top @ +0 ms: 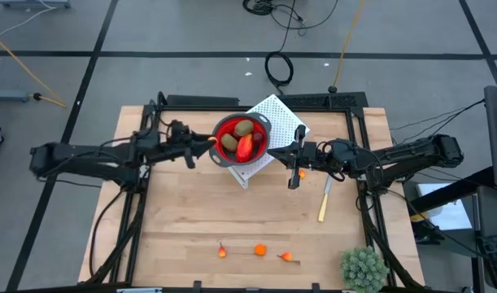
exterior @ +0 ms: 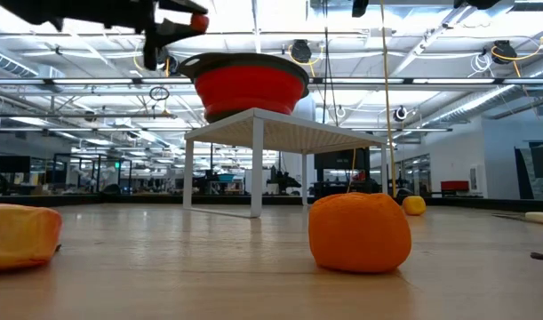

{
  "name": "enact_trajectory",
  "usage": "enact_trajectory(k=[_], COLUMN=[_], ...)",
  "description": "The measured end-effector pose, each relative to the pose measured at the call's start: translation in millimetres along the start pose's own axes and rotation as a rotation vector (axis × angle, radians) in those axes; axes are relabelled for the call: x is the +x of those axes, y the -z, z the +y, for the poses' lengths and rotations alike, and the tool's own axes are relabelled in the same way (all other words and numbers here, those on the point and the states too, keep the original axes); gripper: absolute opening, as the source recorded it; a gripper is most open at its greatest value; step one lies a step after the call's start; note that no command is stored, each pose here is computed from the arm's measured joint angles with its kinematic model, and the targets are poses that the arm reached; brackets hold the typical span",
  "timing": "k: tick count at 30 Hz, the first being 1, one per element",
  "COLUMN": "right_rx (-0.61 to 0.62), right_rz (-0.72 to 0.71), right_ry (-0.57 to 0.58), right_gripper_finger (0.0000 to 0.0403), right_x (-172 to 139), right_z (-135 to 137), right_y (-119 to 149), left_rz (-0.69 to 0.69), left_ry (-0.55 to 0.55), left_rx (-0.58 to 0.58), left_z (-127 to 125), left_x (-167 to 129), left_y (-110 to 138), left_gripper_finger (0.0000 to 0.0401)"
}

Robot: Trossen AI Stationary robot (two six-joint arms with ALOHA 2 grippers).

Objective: Pick & Place Fruit
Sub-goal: Put the top left peach into the red strainer bowl on the shelf

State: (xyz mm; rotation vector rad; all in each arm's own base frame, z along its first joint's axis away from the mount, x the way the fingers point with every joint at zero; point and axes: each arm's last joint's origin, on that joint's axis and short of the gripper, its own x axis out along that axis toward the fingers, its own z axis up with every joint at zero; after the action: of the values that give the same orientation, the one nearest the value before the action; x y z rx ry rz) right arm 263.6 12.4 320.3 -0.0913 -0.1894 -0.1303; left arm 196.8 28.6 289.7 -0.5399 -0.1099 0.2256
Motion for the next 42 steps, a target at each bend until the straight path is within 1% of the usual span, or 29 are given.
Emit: enact_trajectory(k=[3,5,9,14,23,28,32,35,40,42], right_rx=[0.000,0.000,0.000,0.000,-0.001,-0.002,-0.004,-0.004,0.073,0.092], right_rz=[0.000,0.000,0.000,0.000,0.004,0.008,0.024,0.036,0.031,0.021], right_ry=[0.000,0.000,0.000,0.000,-0.004,-0.005,-0.007,-0.007,0.002,0.012], right_gripper_finger=[0.0000,0.0000,0.0000,0.0000,0.0000,0.0000,0.0000,0.0000,0.0000,0.0000], right_x=[0,0,0,0,0,0,-6,-18,-45,-57], right_z=[0,0,0,0,0,0,0,-2,-8,-12], right_y=[0,0,0,0,0,1,7,14,22,25], left_rz=[0.038,0.084,0.221,0.359,0.550,0.654,0.704,0.699,0.686,0.692], left_ry=[0.024,0.007,-0.073,-0.175,-0.310,-0.373,-0.415,-0.433,-0.457,-0.442], left_rx=[0.044,0.076,0.134,0.150,0.247,0.286,0.289,0.281,0.262,0.243], left_z=[-8,-13,-18,-19,-14,-7,-1,3,10,12], left_x=[15,26,44,62,94,109,116,118,117,117], left_y=[-7,-13,-22,-33,-56,-64,-69,-74,-80,-81], left_gripper_finger=[0.0131,0.0131,0.0131,0.0131,0.0131,0.0131,0.0131,0.0131,0.0131,0.0131])
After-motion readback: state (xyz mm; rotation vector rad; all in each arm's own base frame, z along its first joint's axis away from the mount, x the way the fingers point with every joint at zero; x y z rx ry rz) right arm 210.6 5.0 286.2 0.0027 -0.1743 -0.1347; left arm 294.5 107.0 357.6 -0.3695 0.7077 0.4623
